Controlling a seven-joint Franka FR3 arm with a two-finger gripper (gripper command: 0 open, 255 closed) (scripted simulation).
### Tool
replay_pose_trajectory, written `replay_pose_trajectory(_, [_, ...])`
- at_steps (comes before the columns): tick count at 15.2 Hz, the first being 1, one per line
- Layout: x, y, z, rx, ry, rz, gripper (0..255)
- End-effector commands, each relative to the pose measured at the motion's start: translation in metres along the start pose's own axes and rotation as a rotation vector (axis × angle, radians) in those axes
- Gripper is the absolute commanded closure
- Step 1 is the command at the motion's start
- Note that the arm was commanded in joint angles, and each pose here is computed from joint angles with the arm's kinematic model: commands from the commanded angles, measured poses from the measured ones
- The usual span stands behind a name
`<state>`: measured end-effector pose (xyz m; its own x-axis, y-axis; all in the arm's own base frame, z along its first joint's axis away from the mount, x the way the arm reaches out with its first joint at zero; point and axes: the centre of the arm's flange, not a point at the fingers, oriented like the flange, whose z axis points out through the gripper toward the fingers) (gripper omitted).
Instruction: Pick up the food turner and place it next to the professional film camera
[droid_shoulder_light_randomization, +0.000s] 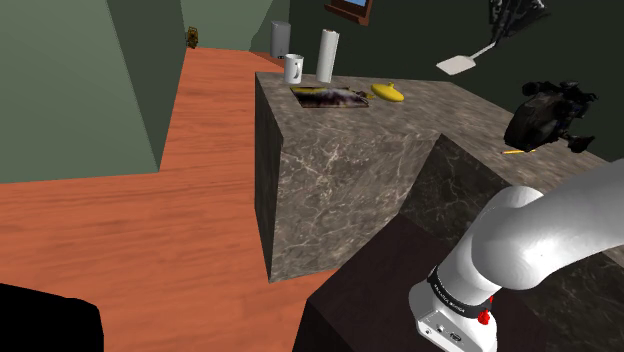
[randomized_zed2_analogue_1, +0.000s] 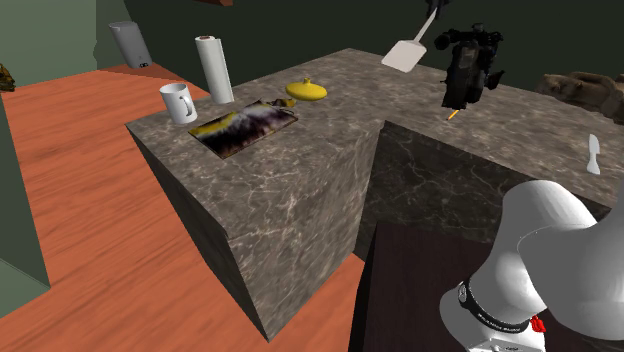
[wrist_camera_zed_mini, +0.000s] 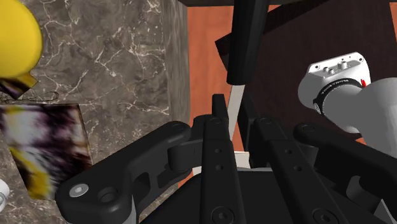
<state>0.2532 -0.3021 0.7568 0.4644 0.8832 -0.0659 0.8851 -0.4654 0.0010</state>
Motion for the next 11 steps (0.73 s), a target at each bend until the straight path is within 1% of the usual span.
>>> replay_pose_trajectory(1, [-0.020,-0.016,0.003,0.000,0.000,-0.001,255])
replay_pose_trajectory(11, [-0.131,-0.087,0.010,0.000,0.000,-0.001,255])
